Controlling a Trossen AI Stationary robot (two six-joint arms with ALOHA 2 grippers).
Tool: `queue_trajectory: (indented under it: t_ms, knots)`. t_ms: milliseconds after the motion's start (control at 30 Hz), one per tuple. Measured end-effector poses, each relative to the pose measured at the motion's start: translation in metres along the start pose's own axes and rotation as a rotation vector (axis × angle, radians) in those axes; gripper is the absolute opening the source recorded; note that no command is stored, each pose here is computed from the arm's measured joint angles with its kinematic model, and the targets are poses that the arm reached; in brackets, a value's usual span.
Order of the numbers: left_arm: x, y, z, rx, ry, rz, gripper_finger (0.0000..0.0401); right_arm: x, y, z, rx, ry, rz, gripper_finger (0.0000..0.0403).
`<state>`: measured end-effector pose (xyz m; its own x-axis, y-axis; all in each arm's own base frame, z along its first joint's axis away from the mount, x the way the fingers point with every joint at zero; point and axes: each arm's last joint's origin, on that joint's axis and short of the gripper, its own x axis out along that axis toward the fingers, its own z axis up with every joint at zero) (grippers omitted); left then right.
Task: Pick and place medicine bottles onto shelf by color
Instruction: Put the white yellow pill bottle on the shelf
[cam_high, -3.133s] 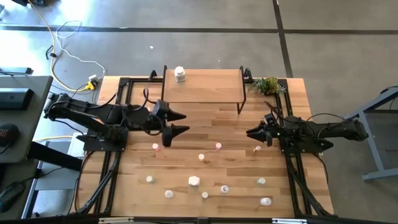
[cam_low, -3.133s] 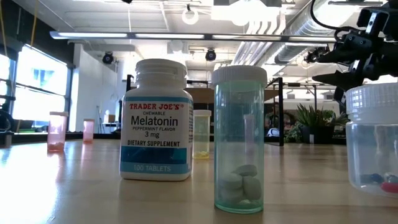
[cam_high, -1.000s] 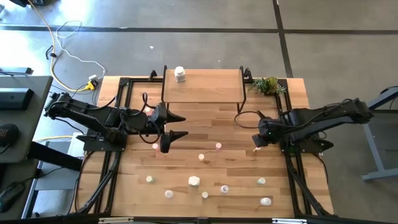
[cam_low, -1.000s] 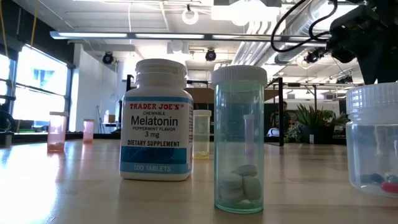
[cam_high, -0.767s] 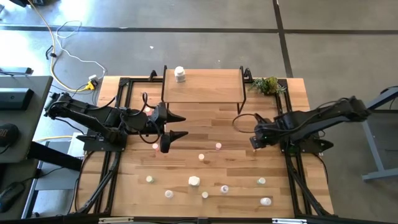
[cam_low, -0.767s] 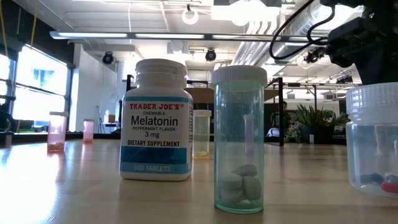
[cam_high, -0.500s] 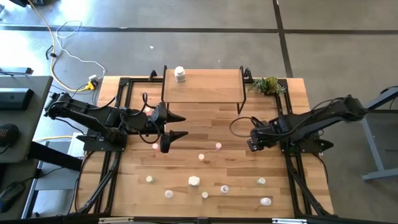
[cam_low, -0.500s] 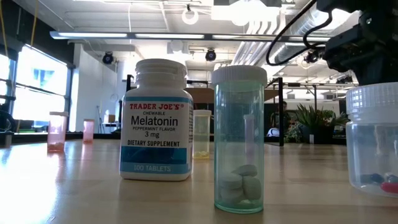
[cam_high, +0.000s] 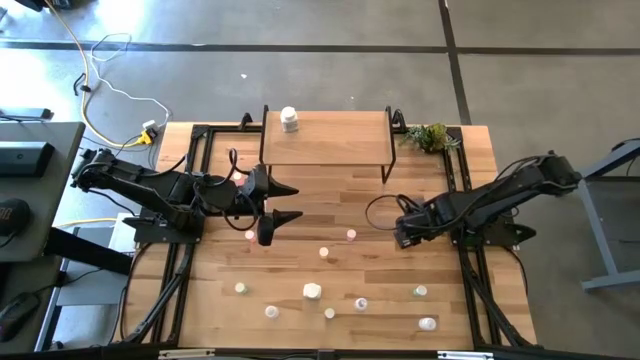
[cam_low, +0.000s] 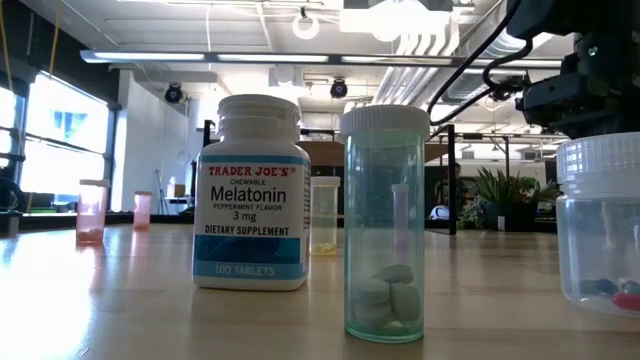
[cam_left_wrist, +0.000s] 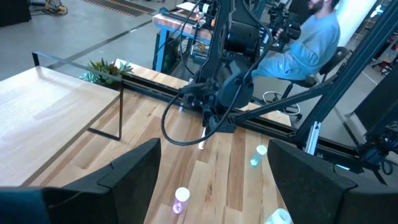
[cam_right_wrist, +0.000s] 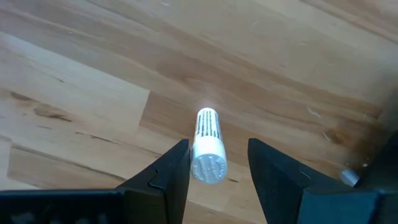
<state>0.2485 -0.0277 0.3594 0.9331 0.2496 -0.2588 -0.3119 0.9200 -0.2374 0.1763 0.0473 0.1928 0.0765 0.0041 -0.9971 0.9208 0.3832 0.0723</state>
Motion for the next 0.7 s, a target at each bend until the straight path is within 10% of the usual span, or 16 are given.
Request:
queue_trajectory:
  t_ms: [700]
  knots:
    - [0.0000, 0.0001, 0.0000, 0.059, -0.001, 0.002, 0.0287, -0.0013, 0.0031, -0.0006, -0.015, 0.034, 0.020, 0.0063]
